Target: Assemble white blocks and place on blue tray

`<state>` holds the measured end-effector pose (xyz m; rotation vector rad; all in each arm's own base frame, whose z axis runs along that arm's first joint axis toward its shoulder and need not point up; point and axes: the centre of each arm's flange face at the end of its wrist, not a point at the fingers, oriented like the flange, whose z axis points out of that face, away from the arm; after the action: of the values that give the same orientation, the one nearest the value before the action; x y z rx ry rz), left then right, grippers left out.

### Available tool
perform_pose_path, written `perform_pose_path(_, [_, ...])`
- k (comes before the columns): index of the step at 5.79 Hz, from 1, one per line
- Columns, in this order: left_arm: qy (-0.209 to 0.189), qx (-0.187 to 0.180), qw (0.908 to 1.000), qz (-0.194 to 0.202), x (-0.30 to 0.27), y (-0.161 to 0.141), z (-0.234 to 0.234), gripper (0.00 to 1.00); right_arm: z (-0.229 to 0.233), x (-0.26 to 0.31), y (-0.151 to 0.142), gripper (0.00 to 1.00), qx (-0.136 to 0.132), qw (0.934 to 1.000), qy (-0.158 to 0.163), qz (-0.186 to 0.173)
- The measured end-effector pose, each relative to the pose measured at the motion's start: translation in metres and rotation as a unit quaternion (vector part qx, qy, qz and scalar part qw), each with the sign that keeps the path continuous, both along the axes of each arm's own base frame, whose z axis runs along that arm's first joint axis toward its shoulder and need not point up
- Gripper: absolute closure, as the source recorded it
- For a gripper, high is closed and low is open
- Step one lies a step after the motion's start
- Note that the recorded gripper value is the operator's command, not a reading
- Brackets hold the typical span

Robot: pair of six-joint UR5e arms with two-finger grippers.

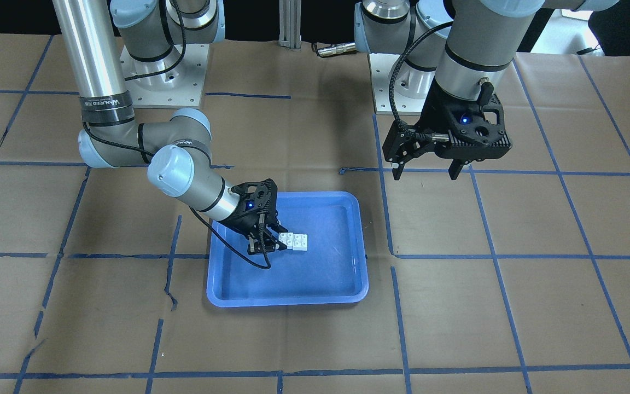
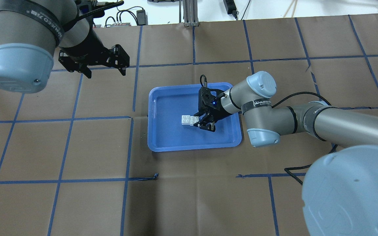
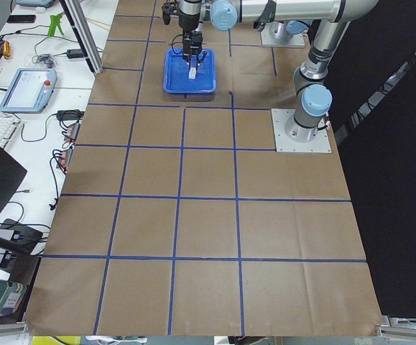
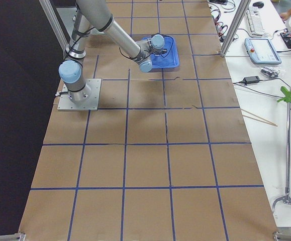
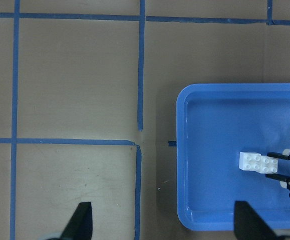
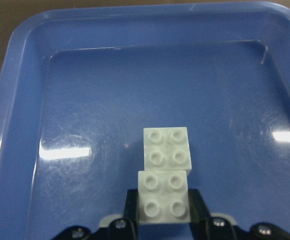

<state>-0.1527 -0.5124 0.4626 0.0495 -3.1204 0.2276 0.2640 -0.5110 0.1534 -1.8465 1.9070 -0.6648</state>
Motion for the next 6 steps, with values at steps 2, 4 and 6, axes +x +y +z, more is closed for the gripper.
perform_pose_path(2, [0.0, 0.0, 1.0, 0.0, 0.0002, 0.0041, -0.0001, 0.01, -0.0001, 0.0, -0.0011, 0.69, -0.002, 1.0, 0.001, 0.0])
perform_pose_path(4, [-0.001, 0.001, 1.0, 0.0, 0.0003, 0.0056, 0.0006, 0.01, 0.0006, 0.0, -0.0015, 0.68, 0.0, 1.0, 0.0, -0.007])
perform_pose_path(6, [-0.001, 0.002, 1.0, 0.0, 0.0003, 0.0062, 0.0016, 0.01, -0.0001, 0.0003, -0.0012, 0.46, 0.003, 1.0, -0.002, -0.009])
